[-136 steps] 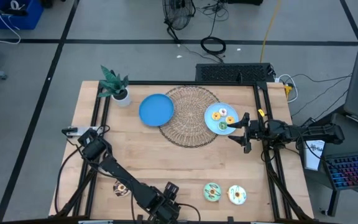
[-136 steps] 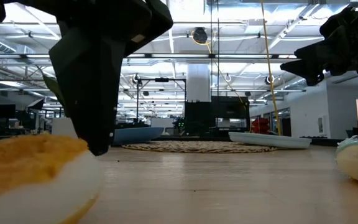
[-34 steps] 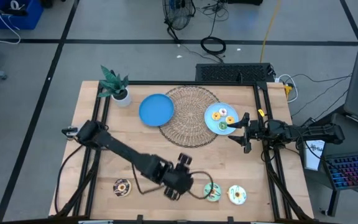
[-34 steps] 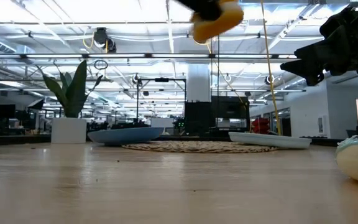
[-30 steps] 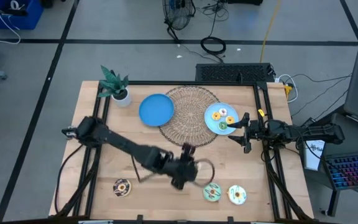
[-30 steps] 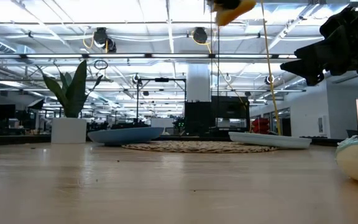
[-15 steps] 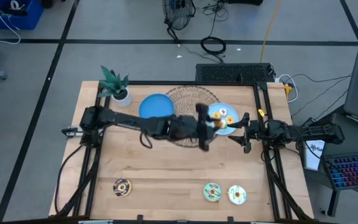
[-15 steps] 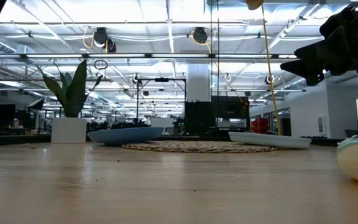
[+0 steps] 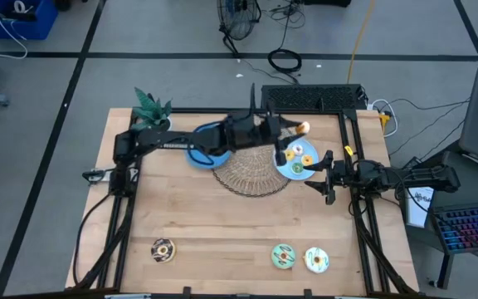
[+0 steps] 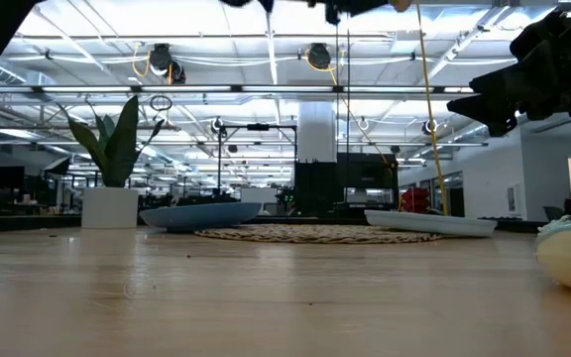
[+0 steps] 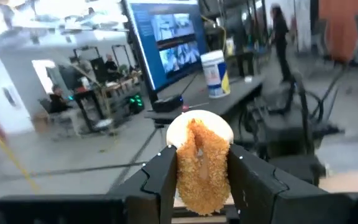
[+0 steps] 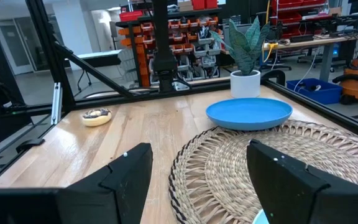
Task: Pick & Place donuts
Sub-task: Put the small orange donut on the light blue plate, then put the large black donut on the dark blue plate
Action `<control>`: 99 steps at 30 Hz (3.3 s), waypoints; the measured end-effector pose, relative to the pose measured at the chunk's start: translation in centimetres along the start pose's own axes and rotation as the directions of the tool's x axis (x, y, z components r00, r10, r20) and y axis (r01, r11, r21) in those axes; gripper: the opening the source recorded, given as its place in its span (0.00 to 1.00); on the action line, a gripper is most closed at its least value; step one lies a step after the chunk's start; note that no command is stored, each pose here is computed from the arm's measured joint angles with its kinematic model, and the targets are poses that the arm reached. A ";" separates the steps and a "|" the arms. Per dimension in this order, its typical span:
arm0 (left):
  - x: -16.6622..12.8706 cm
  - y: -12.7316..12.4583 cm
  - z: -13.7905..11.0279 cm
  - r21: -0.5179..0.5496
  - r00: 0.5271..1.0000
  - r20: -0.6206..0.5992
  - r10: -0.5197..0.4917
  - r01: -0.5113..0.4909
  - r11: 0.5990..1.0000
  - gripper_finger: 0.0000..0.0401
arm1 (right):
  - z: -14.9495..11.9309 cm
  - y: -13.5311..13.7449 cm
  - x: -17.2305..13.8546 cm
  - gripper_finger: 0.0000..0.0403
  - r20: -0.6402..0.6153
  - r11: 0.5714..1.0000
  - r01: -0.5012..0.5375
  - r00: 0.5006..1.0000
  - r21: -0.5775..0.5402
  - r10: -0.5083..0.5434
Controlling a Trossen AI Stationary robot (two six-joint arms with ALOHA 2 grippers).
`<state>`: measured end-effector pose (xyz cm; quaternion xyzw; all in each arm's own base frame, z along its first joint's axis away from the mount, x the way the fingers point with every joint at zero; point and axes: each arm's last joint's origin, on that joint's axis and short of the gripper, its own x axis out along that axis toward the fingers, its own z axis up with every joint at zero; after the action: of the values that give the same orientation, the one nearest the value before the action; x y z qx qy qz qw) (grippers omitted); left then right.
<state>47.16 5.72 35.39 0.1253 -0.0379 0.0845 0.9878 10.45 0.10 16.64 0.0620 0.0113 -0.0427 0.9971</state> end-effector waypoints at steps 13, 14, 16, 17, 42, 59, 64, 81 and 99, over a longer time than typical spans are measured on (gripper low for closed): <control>3.5 2.1 0.1 -0.017 0.979 -0.200 0.050 -0.054 0.998 0.33 | 0.0 0.0 0.0 0.60 0.001 1.000 0.000 1.000 0.000 0.000; 3.8 2.3 -0.2 -0.026 0.971 -0.234 0.047 -0.055 0.998 0.33 | 0.0 0.0 0.0 0.60 0.001 1.000 0.000 1.000 0.000 0.000; 4.2 2.7 -0.6 -0.048 0.955 -0.294 0.039 -0.056 0.997 0.33 | 0.0 0.0 0.0 0.60 0.000 1.000 0.000 1.000 0.000 0.000; 4.3 2.8 -1.0 -0.060 0.946 -0.324 0.031 -0.053 0.997 0.33 | 0.0 0.0 0.0 0.60 0.001 1.000 0.000 1.000 0.000 0.000; 2.7 -1.1 -17.1 -0.228 0.769 -0.632 -0.099 -0.062 0.972 0.33 | 0.0 0.0 0.0 0.60 0.000 1.000 0.000 1.000 0.000 0.000; 1.8 -2.4 -19.1 -0.303 0.756 -0.636 -0.153 -0.062 0.951 0.33 | 0.0 0.0 0.0 0.60 0.000 1.000 0.000 1.000 0.000 0.000; 1.7 -2.5 -19.1 -0.303 0.752 -0.640 -0.156 -0.061 0.951 0.33 | 0.0 0.0 0.0 0.60 0.000 1.000 0.000 1.000 0.000 0.000; 1.7 -2.5 -19.1 -0.309 0.752 -0.642 -0.154 -0.070 0.949 0.62 | 0.0 0.0 0.0 0.60 0.001 1.000 0.000 1.000 0.000 0.000; 2.3 -2.2 -17.9 -0.329 0.802 -0.581 -0.137 -0.077 0.941 0.63 | 0.0 0.0 0.0 0.60 0.001 1.000 0.000 1.000 0.000 0.000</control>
<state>50.74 8.57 17.79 -0.0777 0.2623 0.0960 0.9570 10.45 0.10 16.65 0.0619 0.0110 -0.0429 0.9971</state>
